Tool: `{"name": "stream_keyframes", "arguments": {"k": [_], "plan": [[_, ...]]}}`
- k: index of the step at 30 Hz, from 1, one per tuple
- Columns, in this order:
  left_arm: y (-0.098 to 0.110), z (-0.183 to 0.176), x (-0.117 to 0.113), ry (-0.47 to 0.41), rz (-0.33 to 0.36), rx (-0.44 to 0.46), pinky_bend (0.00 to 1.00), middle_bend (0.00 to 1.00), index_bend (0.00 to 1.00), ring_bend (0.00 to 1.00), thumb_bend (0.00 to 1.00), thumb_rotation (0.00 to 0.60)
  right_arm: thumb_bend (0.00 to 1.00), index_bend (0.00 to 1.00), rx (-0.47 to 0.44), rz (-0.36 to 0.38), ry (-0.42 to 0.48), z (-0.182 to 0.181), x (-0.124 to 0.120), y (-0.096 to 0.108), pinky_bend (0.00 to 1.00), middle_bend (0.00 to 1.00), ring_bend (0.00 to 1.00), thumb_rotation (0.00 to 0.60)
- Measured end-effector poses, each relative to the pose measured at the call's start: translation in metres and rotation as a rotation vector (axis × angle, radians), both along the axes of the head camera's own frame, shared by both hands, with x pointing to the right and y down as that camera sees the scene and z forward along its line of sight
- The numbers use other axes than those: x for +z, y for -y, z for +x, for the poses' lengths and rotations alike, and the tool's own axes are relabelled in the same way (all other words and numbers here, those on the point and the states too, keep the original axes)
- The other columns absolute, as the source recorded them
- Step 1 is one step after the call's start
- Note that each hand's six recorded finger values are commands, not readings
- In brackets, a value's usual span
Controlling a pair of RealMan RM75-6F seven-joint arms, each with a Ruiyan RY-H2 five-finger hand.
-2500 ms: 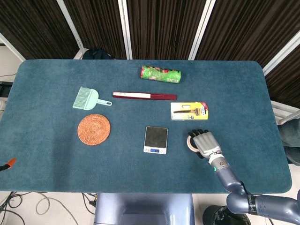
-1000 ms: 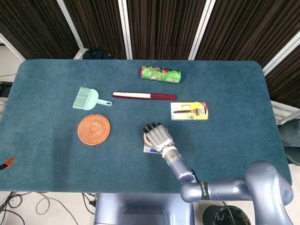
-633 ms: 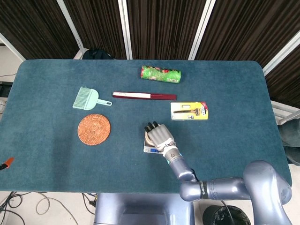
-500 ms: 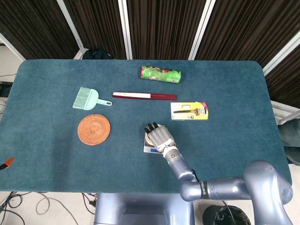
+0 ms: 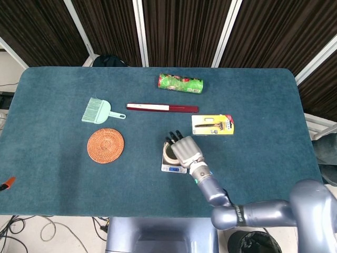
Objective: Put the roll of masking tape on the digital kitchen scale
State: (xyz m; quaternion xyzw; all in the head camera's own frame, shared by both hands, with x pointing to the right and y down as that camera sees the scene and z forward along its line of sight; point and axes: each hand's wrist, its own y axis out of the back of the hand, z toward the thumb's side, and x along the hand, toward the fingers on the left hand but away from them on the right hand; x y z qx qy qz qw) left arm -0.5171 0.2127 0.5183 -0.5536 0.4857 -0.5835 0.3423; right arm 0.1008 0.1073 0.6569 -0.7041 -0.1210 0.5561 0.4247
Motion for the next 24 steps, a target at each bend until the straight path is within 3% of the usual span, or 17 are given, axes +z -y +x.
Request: {"name": "stream_keyframes", "arguments": {"k": [6, 11, 18, 24], "plan": [[-0.001, 0.003, -0.001, 0.003, 0.009, 0.006, 0.0, 0.0, 0.0, 0.0, 0.0, 0.6, 0.42, 0.07, 0.078, 0.098, 0.007, 0.06, -0.041, 0.005, 0.04, 0.06, 0.04, 0.6], [-0.002, 0.006, 0.001, 0.008, 0.008, 0.013, 0.0, 0.0, 0.0, 0.0, 0.0, 0.6, 0.42, 0.07, 0.151, 0.18, 0.009, 0.122, -0.066, -0.01, 0.04, 0.06, 0.04, 0.6], [-0.004, 0.011, 0.005, 0.013, -0.002, 0.025, 0.0, 0.0, 0.0, 0.0, 0.0, 0.6, 0.42, 0.07, 0.315, 0.308, 0.029, 0.223, -0.105, -0.074, 0.04, 0.06, 0.04, 0.6], [-0.004, 0.009, 0.005, 0.015, -0.002, 0.019, 0.0, 0.0, 0.0, 0.0, 0.0, 0.6, 0.42, 0.07, 0.359, 0.375, -0.058, 0.284, -0.116, -0.128, 0.02, 0.06, 0.04, 0.6]]}}
